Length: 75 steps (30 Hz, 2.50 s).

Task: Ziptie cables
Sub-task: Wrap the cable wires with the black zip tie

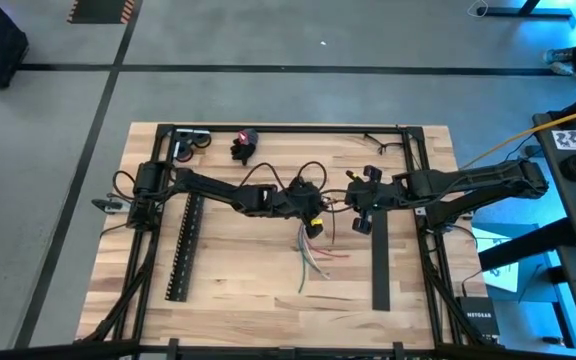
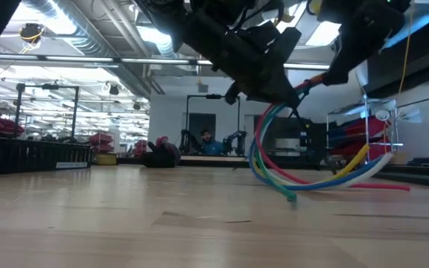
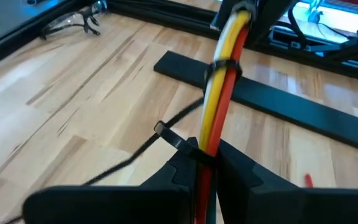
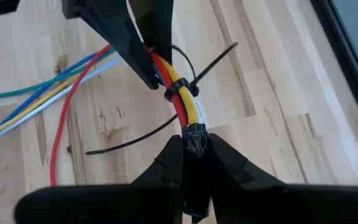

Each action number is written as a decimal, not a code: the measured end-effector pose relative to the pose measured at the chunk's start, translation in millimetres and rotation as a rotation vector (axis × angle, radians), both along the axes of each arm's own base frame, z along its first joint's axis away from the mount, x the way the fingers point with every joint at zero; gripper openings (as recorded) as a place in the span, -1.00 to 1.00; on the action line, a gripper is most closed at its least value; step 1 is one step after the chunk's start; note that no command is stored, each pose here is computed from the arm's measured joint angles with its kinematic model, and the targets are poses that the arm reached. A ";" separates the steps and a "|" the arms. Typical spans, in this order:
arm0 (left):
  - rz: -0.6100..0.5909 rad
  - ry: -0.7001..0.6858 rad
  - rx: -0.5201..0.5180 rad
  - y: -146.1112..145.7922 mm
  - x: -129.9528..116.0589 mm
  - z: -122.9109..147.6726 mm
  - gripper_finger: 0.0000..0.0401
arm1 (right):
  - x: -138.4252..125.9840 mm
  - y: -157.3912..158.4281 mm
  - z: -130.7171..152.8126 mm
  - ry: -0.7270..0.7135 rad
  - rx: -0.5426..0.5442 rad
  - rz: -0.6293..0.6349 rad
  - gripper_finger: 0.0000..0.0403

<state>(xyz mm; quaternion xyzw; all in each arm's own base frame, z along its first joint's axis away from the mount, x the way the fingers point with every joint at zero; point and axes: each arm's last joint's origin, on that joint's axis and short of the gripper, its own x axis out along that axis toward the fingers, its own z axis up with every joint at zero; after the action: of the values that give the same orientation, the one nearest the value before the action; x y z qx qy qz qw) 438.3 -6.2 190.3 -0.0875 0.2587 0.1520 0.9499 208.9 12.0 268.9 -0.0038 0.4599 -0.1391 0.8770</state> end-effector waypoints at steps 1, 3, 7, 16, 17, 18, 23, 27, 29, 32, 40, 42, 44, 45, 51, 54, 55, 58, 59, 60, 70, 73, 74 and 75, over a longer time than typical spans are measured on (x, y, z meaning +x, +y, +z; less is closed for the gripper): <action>0.000 0.002 -0.001 0.0 -0.2 -0.3 -0.83 | 0.0 -0.1 2.6 -0.001 -0.003 0.000 -0.82; 0.008 0.007 -0.013 0.0 -0.6 -1.0 -0.83 | -0.5 -0.5 8.6 0.000 -0.015 -0.007 -0.82; 0.011 0.014 -0.023 -0.1 -1.0 -2.7 -0.83 | -2.5 -1.3 17.5 0.010 -0.030 -0.019 -0.82; -0.001 0.023 -0.035 0.3 -1.4 -5.3 -0.82 | -4.9 -2.0 22.8 0.022 -0.037 -0.035 -0.82; -0.011 0.025 -0.046 1.4 -1.4 -5.6 -0.81 | -4.8 -2.0 22.7 0.023 -0.038 -0.036 -0.82; -0.020 0.039 -0.061 2.2 -2.2 -7.1 -0.78 | -4.4 -2.3 22.1 0.027 -0.048 -0.042 -0.82; -0.014 0.106 -0.089 4.1 -5.7 -17.1 -0.50 | -1.2 -2.5 16.6 0.029 -0.058 -0.049 -0.82; -0.035 0.142 -0.117 3.2 -9.1 -15.7 -0.27 | -1.4 -2.3 9.8 0.046 -0.051 -0.045 -0.82; -0.054 0.152 -0.131 2.6 -12.1 -8.7 -0.19 | -1.3 -2.2 9.0 0.044 -0.047 -0.049 -0.82; -0.064 0.093 -0.124 1.8 -15.9 21.0 -0.14 | -0.8 -2.1 8.8 0.041 -0.044 -0.051 -0.80; 0.060 -0.037 -0.141 20.5 -24.0 61.7 -0.19 | 0.9 -1.5 9.2 0.026 -0.031 -0.041 -0.81; 0.122 -0.065 -0.233 32.9 -24.8 62.9 -0.20 | 0.9 -1.5 9.1 0.027 -0.031 -0.041 -0.81; 0.155 -0.083 -0.341 47.2 -25.8 62.7 -0.20 | 0.9 -1.5 8.9 0.028 -0.031 -0.040 -0.81; 0.169 -0.088 -0.388 54.0 -26.1 61.9 -0.20 | 0.9 -1.5 9.0 0.027 -0.031 -0.041 -0.81; 0.162 -0.076 -0.502 76.0 -24.9 52.3 -0.19 | 1.0 -1.4 8.9 0.028 -0.031 -0.040 -0.81; 0.113 -0.084 -0.553 74.8 -19.1 46.1 -0.18 | 1.1 -1.4 8.8 0.028 -0.031 -0.040 -0.81; 0.097 -0.083 -0.574 74.4 -16.7 42.2 -0.18 | 1.0 -1.4 8.7 0.029 -0.031 -0.040 -0.81; 0.073 -0.080 -0.610 70.1 -11.3 34.1 -0.18 | 0.8 -1.2 8.3 0.032 -0.028 -0.038 -0.81; 0.070 -0.080 -0.610 69.1 -10.6 32.9 -0.18 | 0.8 -1.2 8.2 0.032 -0.027 -0.040 -0.81; 0.070 -0.080 -0.608 68.7 -10.3 32.7 -0.18 | 0.8 -1.1 8.2 0.032 -0.026 -0.041 -0.81; 0.082 -0.086 -0.597 71.7 -3.5 18.6 -0.22 | 1.0 -1.2 8.1 0.030 -0.026 -0.044 -0.81; 0.083 -0.086 -0.582 73.3 -1.4 13.2 -0.35 | 1.2 -1.2 8.2 0.028 -0.026 -0.044 -0.81; 0.077 -0.090 -0.567 73.6 -1.0 13.3 -0.41 | 1.2 -1.2 8.3 0.027 -0.026 -0.045 -0.81; 0.076 -0.094 -0.553 73.9 -0.8 13.6 -0.48 | 1.2 -1.3 8.3 0.027 -0.027 -0.045 -0.81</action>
<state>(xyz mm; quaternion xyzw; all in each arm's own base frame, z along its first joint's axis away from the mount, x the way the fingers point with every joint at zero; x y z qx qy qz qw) 437.5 67.7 204.0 -0.3599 0.2423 0.1069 0.8946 210.1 10.7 277.1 -0.0070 0.4699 -0.1648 0.8672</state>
